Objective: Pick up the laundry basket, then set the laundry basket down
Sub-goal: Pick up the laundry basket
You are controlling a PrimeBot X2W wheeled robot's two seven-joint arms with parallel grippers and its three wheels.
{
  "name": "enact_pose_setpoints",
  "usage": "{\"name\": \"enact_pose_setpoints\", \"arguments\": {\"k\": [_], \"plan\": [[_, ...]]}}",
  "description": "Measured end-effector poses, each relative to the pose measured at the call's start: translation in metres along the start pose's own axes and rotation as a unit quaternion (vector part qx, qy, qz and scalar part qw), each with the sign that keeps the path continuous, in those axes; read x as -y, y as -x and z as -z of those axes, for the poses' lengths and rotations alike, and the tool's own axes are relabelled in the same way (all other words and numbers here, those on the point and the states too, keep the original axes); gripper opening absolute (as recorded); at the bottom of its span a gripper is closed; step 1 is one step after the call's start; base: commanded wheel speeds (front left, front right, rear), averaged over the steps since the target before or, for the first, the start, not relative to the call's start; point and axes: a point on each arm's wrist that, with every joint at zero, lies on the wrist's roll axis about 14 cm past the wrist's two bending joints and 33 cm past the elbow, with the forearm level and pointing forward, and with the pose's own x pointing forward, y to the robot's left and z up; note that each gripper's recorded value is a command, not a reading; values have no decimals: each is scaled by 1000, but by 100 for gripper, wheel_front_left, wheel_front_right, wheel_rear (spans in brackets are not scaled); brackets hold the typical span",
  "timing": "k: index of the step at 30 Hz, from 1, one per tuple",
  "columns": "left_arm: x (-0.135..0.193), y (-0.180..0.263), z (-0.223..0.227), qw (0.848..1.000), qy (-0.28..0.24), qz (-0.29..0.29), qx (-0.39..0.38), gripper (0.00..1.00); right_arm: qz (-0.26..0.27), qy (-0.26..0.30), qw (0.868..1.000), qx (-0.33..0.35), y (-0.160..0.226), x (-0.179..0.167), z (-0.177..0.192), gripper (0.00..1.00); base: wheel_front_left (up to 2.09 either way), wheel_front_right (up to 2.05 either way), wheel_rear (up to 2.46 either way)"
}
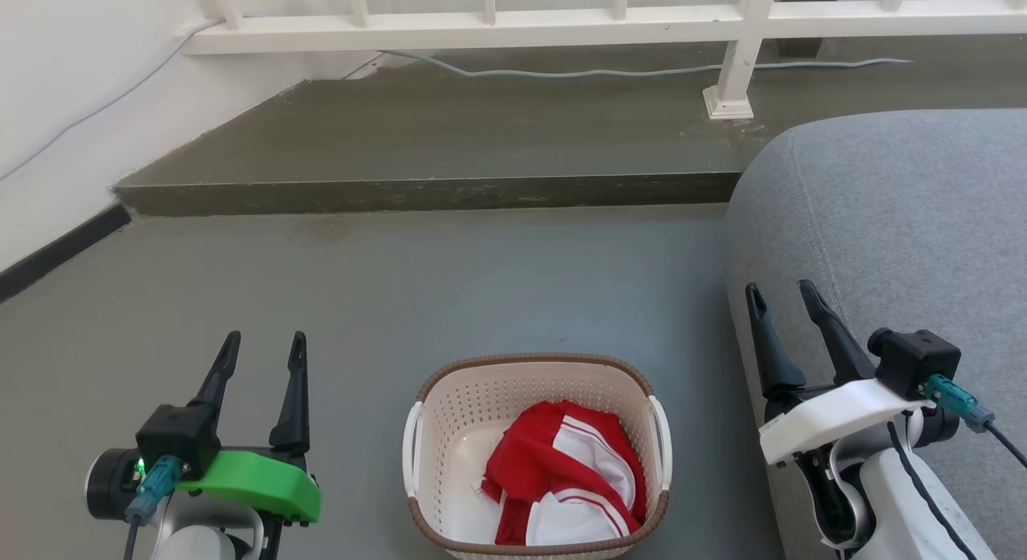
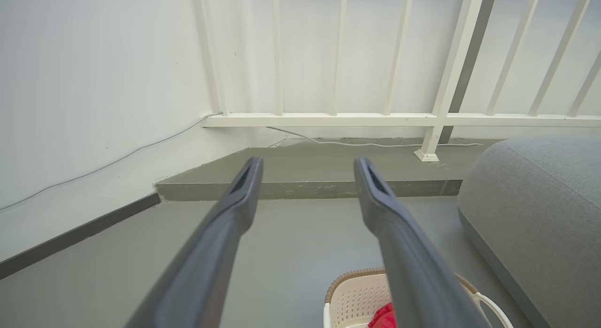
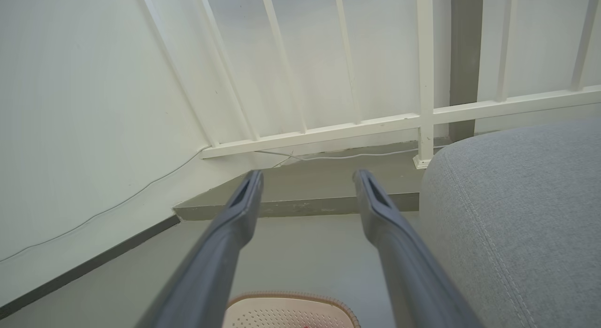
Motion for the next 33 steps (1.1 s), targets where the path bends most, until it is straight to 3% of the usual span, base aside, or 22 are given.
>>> {"name": "enact_pose_setpoints", "arguments": {"k": [19, 33], "plan": [[0, -14, 19, 1000, 13, 3, -22, 100, 19, 7, 999, -40, -5, 13, 29, 100, 0, 0, 0], [-2, -56, 44, 999, 35, 11, -39, 100, 34, 4, 995, -89, -29, 29, 68, 100, 0, 0, 0]]}}
